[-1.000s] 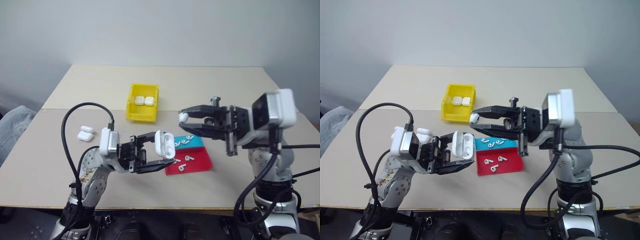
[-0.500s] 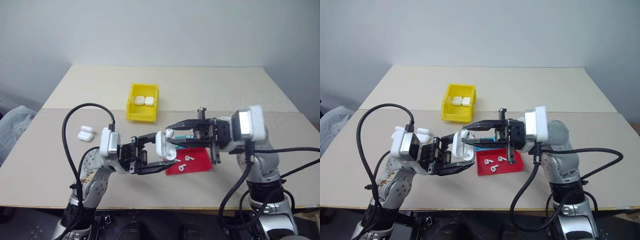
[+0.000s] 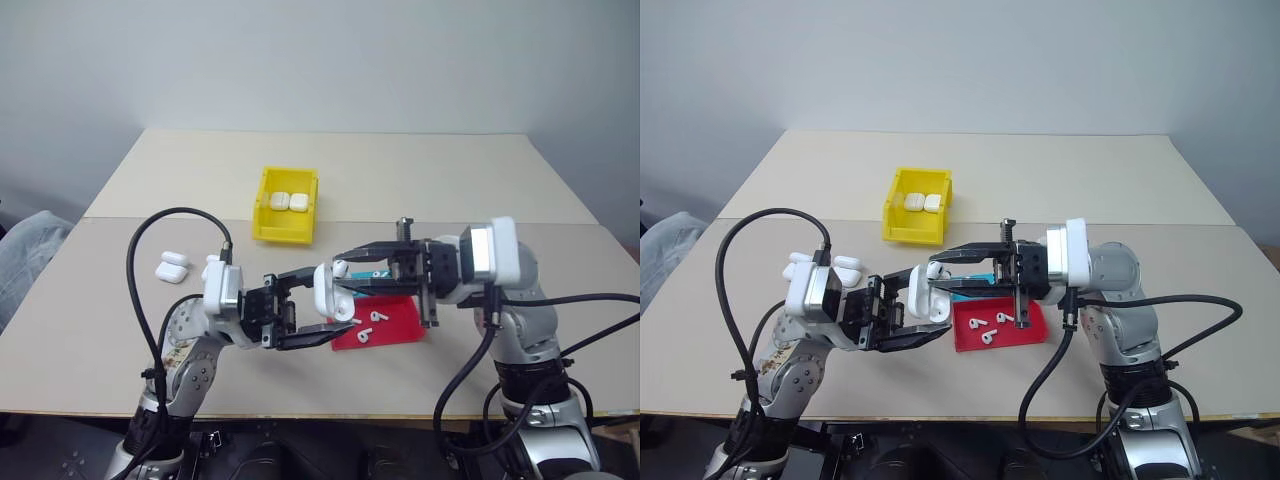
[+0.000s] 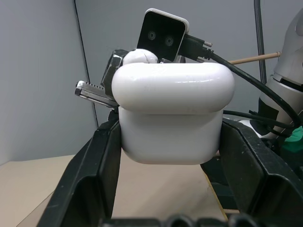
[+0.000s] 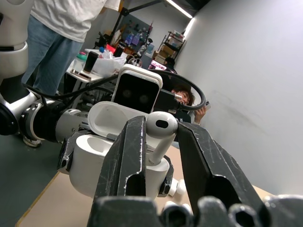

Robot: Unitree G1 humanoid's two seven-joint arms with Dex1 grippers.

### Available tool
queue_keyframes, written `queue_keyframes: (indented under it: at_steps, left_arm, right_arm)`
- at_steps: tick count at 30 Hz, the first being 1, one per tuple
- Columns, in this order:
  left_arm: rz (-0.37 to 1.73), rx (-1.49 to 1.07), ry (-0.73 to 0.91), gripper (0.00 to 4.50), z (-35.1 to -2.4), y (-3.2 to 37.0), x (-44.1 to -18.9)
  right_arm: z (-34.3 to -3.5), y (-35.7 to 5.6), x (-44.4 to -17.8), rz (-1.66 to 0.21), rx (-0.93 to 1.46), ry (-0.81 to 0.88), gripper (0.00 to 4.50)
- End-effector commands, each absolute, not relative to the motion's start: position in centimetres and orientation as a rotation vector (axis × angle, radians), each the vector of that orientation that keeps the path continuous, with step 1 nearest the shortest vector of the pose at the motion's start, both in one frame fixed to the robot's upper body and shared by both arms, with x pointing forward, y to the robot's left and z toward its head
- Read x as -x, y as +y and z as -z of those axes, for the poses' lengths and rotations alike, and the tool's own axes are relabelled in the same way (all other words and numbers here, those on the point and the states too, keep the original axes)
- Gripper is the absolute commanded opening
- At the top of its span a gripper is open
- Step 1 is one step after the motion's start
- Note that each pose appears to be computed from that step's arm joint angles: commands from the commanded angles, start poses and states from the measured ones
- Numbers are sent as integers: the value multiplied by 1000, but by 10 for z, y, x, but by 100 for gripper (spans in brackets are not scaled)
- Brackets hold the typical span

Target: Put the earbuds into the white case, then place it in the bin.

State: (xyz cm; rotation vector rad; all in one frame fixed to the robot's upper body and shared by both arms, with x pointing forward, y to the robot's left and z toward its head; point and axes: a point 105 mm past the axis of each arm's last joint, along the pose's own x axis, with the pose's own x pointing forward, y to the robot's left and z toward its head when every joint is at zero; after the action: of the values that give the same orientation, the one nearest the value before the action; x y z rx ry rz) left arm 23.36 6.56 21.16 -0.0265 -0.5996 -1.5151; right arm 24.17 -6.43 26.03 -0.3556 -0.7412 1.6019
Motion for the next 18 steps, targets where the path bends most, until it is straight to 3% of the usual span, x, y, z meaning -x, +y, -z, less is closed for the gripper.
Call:
queue_keyframes:
  at_steps: [1,3,11,18]
  left_arm:
    - [1520,9,-636,278,-217,64,-230]
    - [1514,8,-631,278,-216,66,-232]
    - [1454,-65,-565,278,-195,76,-239]
    - [1379,-153,-426,278,-166,110,-222]
  right_arm:
    - [-258,-65,-236,-1638,388,-743,212]
    - [-253,-64,-236,-1652,419,-720,275]
    - [-258,-73,-243,-1631,458,-695,275]
    - [-252,-99,-296,-1489,813,-260,275]
